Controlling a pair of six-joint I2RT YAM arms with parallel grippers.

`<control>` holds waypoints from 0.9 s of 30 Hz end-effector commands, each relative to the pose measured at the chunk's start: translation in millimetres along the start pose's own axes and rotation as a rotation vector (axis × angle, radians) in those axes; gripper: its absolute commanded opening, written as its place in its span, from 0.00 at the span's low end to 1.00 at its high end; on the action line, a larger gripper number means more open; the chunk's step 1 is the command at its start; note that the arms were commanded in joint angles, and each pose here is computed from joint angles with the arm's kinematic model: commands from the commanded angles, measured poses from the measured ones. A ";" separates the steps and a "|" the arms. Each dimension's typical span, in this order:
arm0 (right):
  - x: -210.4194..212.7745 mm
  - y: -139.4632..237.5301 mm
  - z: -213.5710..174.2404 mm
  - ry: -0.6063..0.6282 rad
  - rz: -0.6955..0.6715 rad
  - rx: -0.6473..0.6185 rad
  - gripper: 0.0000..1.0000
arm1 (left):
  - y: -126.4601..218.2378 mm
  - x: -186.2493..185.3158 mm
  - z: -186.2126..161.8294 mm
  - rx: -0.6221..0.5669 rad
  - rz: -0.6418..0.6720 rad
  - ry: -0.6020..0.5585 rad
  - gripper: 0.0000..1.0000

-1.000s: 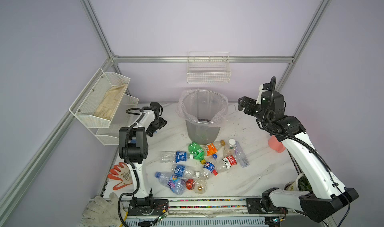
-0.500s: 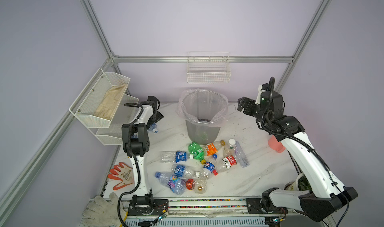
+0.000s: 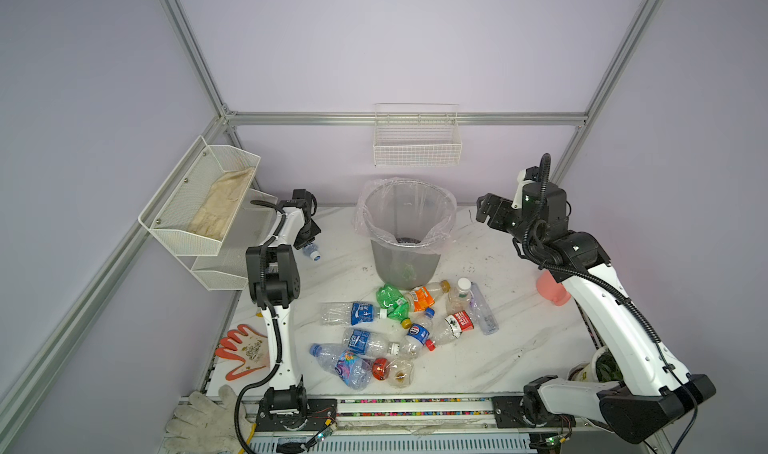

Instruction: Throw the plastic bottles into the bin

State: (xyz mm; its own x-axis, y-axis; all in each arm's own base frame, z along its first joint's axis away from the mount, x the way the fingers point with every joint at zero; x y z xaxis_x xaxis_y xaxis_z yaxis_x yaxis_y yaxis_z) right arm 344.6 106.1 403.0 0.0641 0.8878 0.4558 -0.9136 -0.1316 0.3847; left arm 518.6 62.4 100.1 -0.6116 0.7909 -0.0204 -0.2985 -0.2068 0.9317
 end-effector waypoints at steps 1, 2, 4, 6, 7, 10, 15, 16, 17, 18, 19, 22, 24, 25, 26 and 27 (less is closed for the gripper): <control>-1.2 12.4 8.2 -0.007 0.006 -0.030 0.97 | 35.0 -3.0 -2.4 -0.029 -0.039 -0.038 0.00; -1.3 12.3 8.0 -0.008 0.007 -0.029 0.97 | 39.6 -2.8 -2.9 -0.037 -0.041 -0.040 0.00; -1.7 14.6 8.2 -0.009 0.012 -0.032 0.97 | 49.6 -1.8 -6.1 -0.048 -0.043 -0.039 0.00; -2.5 16.4 7.6 -0.010 0.012 -0.033 0.97 | 61.2 -5.0 -10.3 -0.064 -0.050 -0.050 0.00; -2.8 18.1 8.2 -0.011 0.012 -0.036 0.97 | 67.6 -7.0 -12.5 -0.074 -0.054 -0.054 0.00; -3.6 21.4 9.8 -0.012 0.011 -0.044 0.97 | 88.5 -18.2 -21.0 -0.103 -0.076 -0.081 0.00; -6.5 28.4 13.6 -0.012 0.002 -0.066 0.98 | 130.2 -39.5 -35.6 -0.174 -0.127 -0.124 0.00; -6.3 29.1 13.8 -0.012 0.003 -0.068 0.97 | 139.2 -43.6 -38.5 -0.188 -0.142 -0.132 0.00; -6.7 29.9 14.4 -0.013 0.002 -0.071 0.97 | 147.9 -46.3 -39.7 -0.203 -0.154 -0.138 0.00; -6.9 31.2 15.0 -0.014 0.001 -0.074 0.98 | 159.0 -49.4 -41.3 -0.223 -0.169 -0.144 0.00; -7.2 31.7 15.2 -0.012 0.001 -0.076 0.97 | 170.8 -51.6 -41.8 -0.247 -0.182 -0.148 0.00; -8.2 31.6 15.0 -0.014 -0.004 -0.077 0.97 | 213.9 -57.0 -36.5 -0.341 -0.248 -0.156 0.00; -8.0 32.7 15.6 -0.018 -0.003 -0.080 0.98 | 249.5 -61.4 -32.1 -0.420 -0.297 -0.178 0.00; -8.0 32.2 15.6 -0.021 -0.003 -0.081 0.98 | 269.3 -64.8 -30.4 -0.466 -0.326 -0.202 0.00; -8.4 31.4 15.1 -0.023 -0.004 -0.080 0.97 | 286.0 -68.1 -29.4 -0.507 -0.352 -0.224 0.00; -8.1 31.2 15.2 -0.026 -0.003 -0.080 0.98 | 306.1 -70.9 -29.1 -0.553 -0.381 -0.244 0.00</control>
State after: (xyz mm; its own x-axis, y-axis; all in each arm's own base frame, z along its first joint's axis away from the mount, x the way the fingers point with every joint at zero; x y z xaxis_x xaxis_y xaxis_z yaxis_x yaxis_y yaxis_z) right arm 325.5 94.5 422.0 0.0570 0.8797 0.4721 -0.9376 -0.1154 0.3281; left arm 456.0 -66.5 296.2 -0.3181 0.9373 -0.1426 -0.6758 -0.1187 0.7275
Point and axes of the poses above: each gripper's point midway between its finger pads, its own y axis back along the fingers, its own x axis along the line the jaws close on, z = x × y, the point moved 3 cm from there along y, back along the fingers, and after that the axes turned 6 degrees about -y, right-handed, at the moved point
